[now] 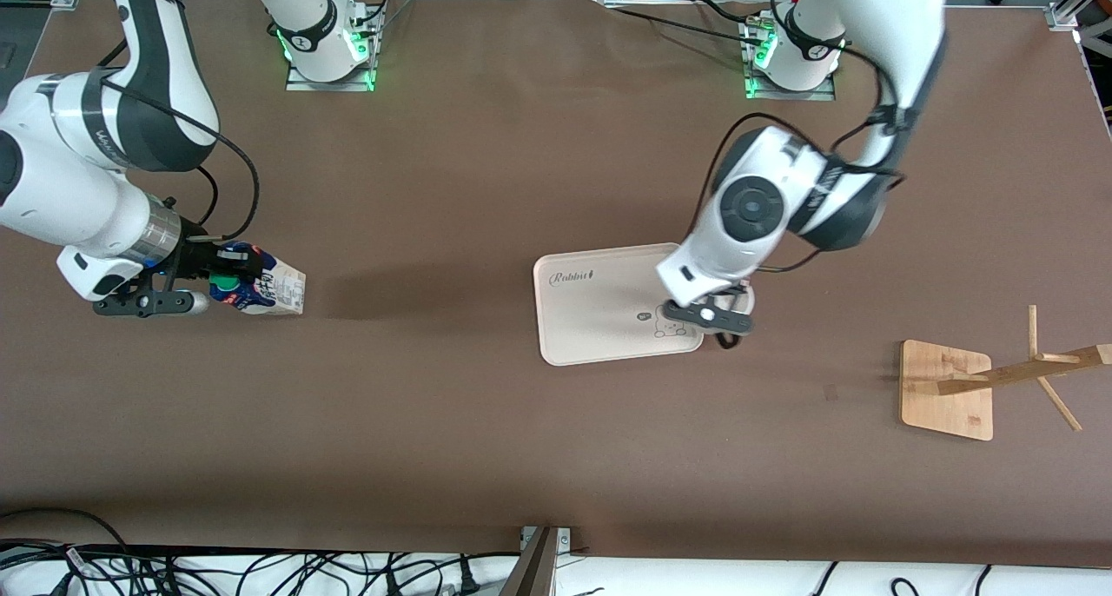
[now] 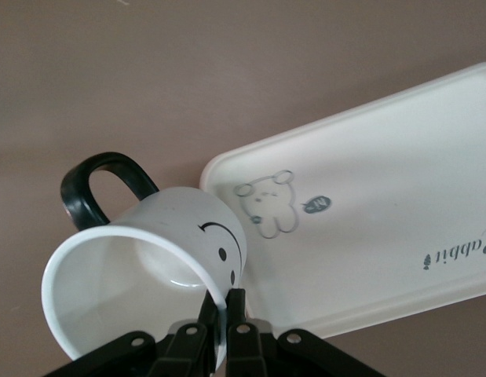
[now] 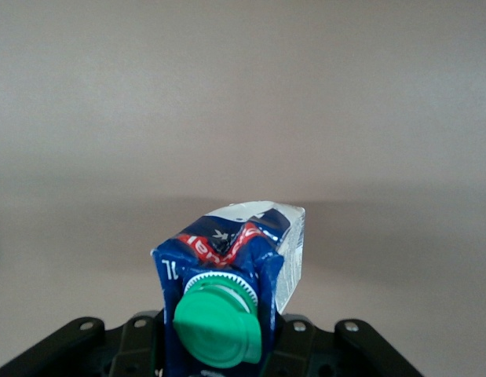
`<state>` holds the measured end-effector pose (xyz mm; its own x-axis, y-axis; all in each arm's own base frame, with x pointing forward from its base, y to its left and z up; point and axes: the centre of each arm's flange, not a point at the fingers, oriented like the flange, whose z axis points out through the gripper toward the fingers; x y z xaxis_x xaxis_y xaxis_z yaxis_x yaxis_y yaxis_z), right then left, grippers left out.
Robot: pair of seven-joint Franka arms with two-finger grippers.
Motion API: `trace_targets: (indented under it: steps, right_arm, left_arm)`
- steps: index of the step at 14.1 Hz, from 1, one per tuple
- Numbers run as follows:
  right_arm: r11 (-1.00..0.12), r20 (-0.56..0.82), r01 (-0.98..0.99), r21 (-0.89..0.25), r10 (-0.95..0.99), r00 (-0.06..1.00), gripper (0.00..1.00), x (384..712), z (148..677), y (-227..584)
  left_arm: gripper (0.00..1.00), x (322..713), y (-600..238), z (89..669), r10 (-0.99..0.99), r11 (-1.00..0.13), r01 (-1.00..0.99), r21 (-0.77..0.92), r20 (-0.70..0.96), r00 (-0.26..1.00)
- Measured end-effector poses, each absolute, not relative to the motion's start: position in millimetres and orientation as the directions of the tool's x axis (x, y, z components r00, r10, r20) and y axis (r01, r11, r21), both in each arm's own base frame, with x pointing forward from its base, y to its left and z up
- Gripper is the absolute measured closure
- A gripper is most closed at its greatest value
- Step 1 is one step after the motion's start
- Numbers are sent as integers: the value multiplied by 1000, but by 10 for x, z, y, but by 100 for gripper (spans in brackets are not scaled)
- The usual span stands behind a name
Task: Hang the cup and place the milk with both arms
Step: 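Carry the carton aside with the right gripper while the left gripper lifts the mug, then lower the carton with the right gripper while the left gripper hangs the mug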
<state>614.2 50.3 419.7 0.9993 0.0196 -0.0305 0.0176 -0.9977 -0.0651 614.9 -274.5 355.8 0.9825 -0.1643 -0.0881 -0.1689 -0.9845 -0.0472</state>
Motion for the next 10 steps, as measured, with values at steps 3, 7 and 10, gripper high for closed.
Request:
trace_targets:
  steps: [3,7,10]
  right_arm:
    - [-998,-14,9,-67,10,1000,69,6015,3978,466]
    - [-997,3,36,-71,36,999,69,5834,3818,431]
    - [-996,17,54,-73,53,998,69,5696,3716,404]
  left_arm:
    - [93,6480,-2126,4035,-118,-991,-122,-48,-70,990]
    - [93,6695,-1224,4269,-95,-994,-99,-46,-68,993]
    - [93,6697,-677,4675,-138,-989,-143,-49,-102,985]
